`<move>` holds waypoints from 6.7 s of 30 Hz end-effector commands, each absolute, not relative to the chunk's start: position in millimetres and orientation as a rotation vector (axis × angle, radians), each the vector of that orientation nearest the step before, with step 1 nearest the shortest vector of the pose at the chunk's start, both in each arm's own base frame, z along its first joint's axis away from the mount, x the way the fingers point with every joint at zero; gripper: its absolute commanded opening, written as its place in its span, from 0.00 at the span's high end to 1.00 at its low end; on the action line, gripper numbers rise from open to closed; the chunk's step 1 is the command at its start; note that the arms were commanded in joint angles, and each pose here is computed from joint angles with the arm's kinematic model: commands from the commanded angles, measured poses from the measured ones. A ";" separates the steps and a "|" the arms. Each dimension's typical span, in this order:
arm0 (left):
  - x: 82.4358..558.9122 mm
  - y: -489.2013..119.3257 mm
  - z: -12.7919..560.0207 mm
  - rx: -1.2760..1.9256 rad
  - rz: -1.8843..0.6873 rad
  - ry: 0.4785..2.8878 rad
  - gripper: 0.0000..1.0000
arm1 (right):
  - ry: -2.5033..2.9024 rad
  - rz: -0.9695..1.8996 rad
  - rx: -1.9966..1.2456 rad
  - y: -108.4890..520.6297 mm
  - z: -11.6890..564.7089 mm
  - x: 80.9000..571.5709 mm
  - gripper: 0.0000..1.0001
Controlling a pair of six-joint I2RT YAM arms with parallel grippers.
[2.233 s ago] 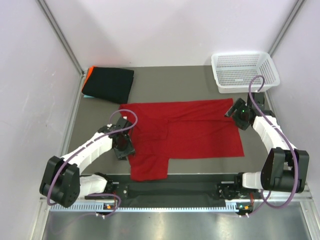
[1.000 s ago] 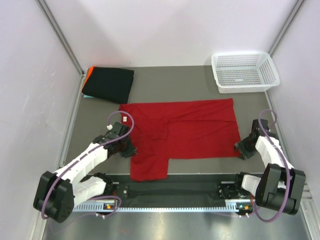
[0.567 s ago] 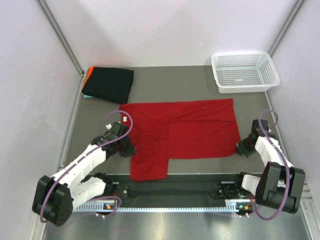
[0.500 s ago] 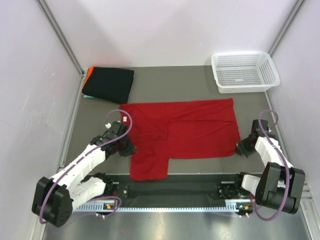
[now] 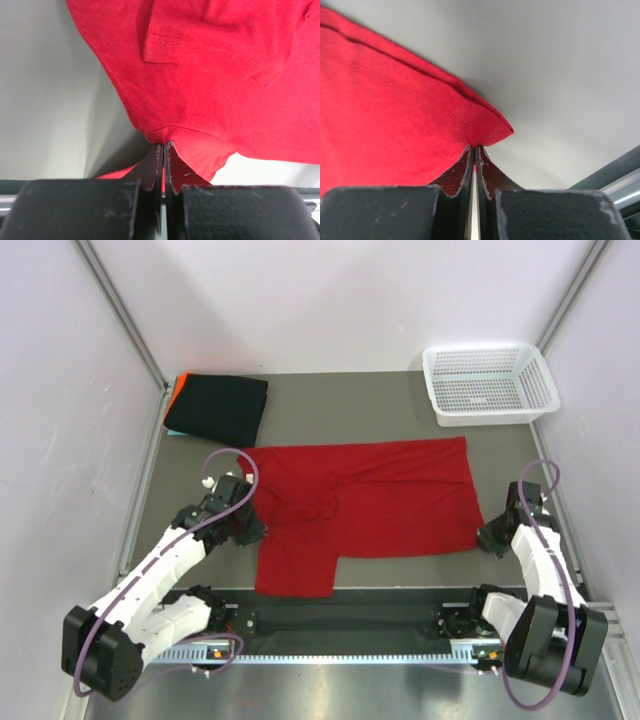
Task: Fold and stack the t-shirts
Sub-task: Fold the tshirt
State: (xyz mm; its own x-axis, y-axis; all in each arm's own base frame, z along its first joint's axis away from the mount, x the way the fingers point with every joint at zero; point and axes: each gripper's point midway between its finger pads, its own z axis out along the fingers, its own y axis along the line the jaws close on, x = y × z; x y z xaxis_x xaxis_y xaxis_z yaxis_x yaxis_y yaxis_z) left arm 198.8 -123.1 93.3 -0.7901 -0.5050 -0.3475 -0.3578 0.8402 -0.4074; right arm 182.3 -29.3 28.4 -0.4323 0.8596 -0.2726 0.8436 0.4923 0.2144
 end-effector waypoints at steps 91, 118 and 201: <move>360.2 -78.1 75.5 -0.610 -0.017 2.697 1.00 | 2.455 0.156 0.961 -36.7 74.0 352.0 0.68; 318.4 -53.7 123.6 -0.639 -0.003 2.554 0.71 | 2.505 0.205 1.100 -21.9 58.3 303.0 0.66; 238.2 -97.6 46.2 -0.573 -0.283 2.743 0.65 | 2.254 0.725 0.391 158.9 142.9 305.5 0.47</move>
State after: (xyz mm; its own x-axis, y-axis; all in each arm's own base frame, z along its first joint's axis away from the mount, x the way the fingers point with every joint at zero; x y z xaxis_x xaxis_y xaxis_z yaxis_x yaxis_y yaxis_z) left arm 239.2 -76.4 49.9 -0.8630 -0.3961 -0.3137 -0.3683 0.9182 -0.1462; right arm 298.0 116.4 122.6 -0.7288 0.4402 -0.5245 0.1464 0.8484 0.5087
